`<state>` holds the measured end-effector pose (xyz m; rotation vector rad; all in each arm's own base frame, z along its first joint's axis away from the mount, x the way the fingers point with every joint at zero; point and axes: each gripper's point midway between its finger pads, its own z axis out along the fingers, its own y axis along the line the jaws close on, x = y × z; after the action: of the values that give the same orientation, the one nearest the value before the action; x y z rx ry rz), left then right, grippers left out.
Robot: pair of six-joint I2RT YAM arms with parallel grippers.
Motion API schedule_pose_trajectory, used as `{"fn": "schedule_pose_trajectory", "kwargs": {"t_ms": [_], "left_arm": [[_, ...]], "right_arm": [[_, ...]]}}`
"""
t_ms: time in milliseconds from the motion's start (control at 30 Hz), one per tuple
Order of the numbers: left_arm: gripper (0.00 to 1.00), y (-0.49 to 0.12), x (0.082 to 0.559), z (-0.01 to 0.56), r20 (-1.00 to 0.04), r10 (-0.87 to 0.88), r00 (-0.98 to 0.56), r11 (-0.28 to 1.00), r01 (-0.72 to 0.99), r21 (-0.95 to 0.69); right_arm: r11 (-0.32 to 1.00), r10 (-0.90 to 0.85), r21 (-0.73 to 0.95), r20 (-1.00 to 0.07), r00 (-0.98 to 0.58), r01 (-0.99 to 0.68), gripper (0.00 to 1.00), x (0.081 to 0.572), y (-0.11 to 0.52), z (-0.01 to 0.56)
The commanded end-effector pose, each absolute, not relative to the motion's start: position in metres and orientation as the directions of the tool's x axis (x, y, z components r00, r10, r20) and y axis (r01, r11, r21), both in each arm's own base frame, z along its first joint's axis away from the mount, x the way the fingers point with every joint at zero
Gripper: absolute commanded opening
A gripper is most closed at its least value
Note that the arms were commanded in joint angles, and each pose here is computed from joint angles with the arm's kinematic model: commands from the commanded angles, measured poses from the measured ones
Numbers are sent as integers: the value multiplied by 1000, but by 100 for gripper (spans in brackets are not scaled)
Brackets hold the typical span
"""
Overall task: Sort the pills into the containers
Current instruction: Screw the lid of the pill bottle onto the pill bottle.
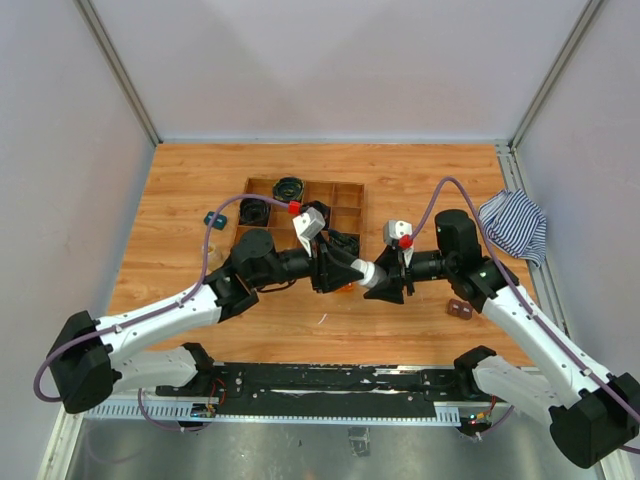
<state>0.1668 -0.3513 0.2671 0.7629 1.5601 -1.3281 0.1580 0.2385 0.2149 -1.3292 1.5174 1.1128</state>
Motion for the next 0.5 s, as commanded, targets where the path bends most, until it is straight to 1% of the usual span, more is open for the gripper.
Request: {"fn": "schedule_pose_trajectory", "kwargs": {"t_ms": [0,33,167,367,400,467], "left_arm": [[13,-351,151,238,-898,32,-438,204,883,-423],[16,-351,153,242,-895,17,-447,215,875,-433],[35,-349,159,262,-885,-50,-464,243,853,-461],[65,-343,159,273,-876,-87,-474,256,840,-479],[72,-343,159,273,-872,-92,-481,262,833,-487],[82,-340,161,275,-870,-105,-481,278,826,-490]], "right_arm": [[-14,-146,-55,-988,57,-998,1,161,249,261],[-14,-147,-55,-987,57,-998,1,161,249,260],[-5,-152,-61,-986,61,-998,1,163,248,259],[-2,-156,-58,-986,57,-998,1,164,248,258],[-2,-156,-59,-986,58,-998,1,164,248,258],[0,-159,-58,-986,58,-998,1,165,248,257]]}}
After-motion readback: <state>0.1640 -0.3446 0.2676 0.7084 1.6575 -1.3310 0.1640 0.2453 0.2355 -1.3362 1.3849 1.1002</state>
